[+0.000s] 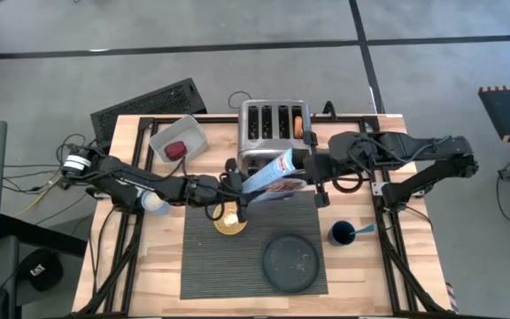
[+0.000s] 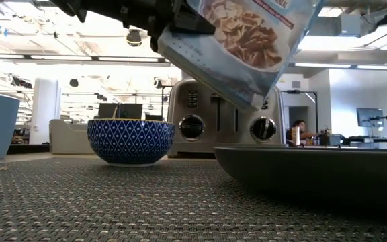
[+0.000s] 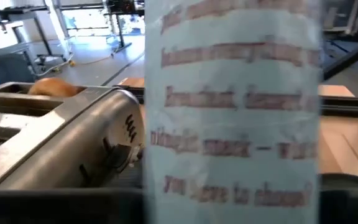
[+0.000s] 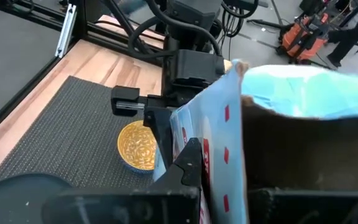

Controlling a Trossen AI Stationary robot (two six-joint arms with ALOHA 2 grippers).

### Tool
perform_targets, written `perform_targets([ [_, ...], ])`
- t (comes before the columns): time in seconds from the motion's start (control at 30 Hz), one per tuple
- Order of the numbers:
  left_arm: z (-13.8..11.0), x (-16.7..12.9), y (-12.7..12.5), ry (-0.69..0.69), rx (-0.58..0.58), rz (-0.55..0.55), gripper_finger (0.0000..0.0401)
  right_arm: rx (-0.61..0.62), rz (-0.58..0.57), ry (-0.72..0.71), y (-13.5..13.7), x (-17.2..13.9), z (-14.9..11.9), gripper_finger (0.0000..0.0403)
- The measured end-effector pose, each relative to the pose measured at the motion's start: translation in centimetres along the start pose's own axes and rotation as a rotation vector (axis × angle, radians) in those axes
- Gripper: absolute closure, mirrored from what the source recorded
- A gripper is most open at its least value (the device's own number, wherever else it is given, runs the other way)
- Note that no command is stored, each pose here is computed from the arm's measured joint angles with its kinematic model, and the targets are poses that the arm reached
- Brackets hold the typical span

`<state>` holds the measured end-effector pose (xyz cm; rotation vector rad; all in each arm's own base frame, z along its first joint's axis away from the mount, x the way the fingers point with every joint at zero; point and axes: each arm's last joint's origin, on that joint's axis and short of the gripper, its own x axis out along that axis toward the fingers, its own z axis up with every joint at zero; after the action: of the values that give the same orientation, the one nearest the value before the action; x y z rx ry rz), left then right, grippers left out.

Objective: Arrange a breakfast setting
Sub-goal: Pour the cereal from the blue cereal box into the yellow bowl

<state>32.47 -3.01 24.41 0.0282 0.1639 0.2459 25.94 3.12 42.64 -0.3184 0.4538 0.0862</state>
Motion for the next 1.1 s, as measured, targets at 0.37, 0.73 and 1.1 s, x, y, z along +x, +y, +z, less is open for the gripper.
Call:
perform_targets([
  [0.37, -0.2, -0.1, -0.1, 0.012, 0.042, -0.011, 0.0389, 0.091, -0.006, -0.014, -0.1, -0.4, 0.1, 0.0293],
  [0.73, 1.3, -3.4, -0.8, -0.006, 0.086, -0.054, 0.0396, 0.135, 0.016, 0.03, 0.0, -7.6, -1.8, 0.0157],
  [1.1, -1.1, -7.9, 1.3, -0.224, -0.002, -0.082, 0.0399, 0.133, -0.035, -0.084, 1.1, -8.4, -7.5, 0.0149],
])
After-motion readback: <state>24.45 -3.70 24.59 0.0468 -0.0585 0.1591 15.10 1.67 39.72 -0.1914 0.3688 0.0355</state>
